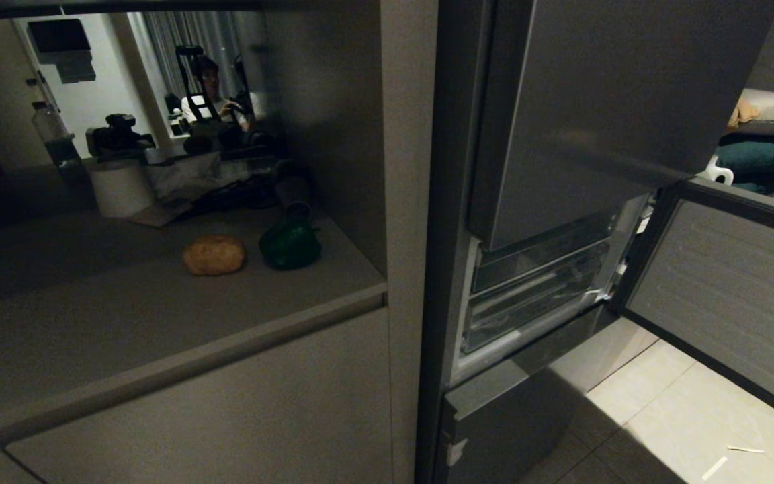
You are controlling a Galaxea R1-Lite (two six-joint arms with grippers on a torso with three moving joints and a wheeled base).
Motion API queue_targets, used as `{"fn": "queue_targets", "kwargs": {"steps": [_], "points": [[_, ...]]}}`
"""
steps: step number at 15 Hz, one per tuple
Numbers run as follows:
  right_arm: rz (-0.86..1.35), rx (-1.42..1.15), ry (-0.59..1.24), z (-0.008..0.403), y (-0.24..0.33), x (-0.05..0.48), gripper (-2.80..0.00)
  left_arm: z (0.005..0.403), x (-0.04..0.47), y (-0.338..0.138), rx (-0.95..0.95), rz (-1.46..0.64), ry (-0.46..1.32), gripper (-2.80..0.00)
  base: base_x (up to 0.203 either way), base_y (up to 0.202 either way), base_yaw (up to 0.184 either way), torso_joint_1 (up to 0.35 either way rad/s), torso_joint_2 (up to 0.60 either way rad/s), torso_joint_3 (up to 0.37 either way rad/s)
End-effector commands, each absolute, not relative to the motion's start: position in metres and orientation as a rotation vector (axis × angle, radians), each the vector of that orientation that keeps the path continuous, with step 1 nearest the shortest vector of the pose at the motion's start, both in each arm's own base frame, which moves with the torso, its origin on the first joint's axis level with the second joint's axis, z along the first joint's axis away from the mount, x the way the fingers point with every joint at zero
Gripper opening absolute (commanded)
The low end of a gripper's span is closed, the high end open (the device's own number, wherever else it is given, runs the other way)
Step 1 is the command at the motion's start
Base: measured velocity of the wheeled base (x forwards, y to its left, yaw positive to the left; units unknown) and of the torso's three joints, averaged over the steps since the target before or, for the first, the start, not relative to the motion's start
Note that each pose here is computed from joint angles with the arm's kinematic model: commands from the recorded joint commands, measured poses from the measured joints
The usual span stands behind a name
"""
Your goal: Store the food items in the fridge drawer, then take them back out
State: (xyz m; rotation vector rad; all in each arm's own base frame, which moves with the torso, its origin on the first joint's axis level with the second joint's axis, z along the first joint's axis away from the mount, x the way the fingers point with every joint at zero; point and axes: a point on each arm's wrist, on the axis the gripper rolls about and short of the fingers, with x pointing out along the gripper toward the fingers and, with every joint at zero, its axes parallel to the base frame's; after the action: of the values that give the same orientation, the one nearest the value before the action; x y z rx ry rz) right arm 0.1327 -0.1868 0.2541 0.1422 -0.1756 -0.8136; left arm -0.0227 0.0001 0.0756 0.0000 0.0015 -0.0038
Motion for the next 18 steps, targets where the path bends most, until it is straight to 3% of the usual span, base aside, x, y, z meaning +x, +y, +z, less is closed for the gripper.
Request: {"fn": "queue_targets", "kwargs": {"steps": [1,10,18], "points": [[-0.891,0.142,-0.171,0.253,-0.213,0.132,-2.80,0.076,-0.023,0.000,0.000,-0.005,0.002,-2.80,0.000,0.000,0.000,0.000,0.00,0.000],[-0.961,0.198,-0.111,0.221,-0.318,0.170,-2.80,0.076,-0.023,0.000,0.000,-0.003,0.002,-2.80,0.000,0.000,0.000,0.000,0.00,0.000],[-0.967,0.231,-0.069,0.193,-0.361,0.193,-2.80,0.076,-0.023,0.000,0.000,-0.003,0.003,-2.80,0.000,0.000,0.000,0.000,0.00,0.000]]}}
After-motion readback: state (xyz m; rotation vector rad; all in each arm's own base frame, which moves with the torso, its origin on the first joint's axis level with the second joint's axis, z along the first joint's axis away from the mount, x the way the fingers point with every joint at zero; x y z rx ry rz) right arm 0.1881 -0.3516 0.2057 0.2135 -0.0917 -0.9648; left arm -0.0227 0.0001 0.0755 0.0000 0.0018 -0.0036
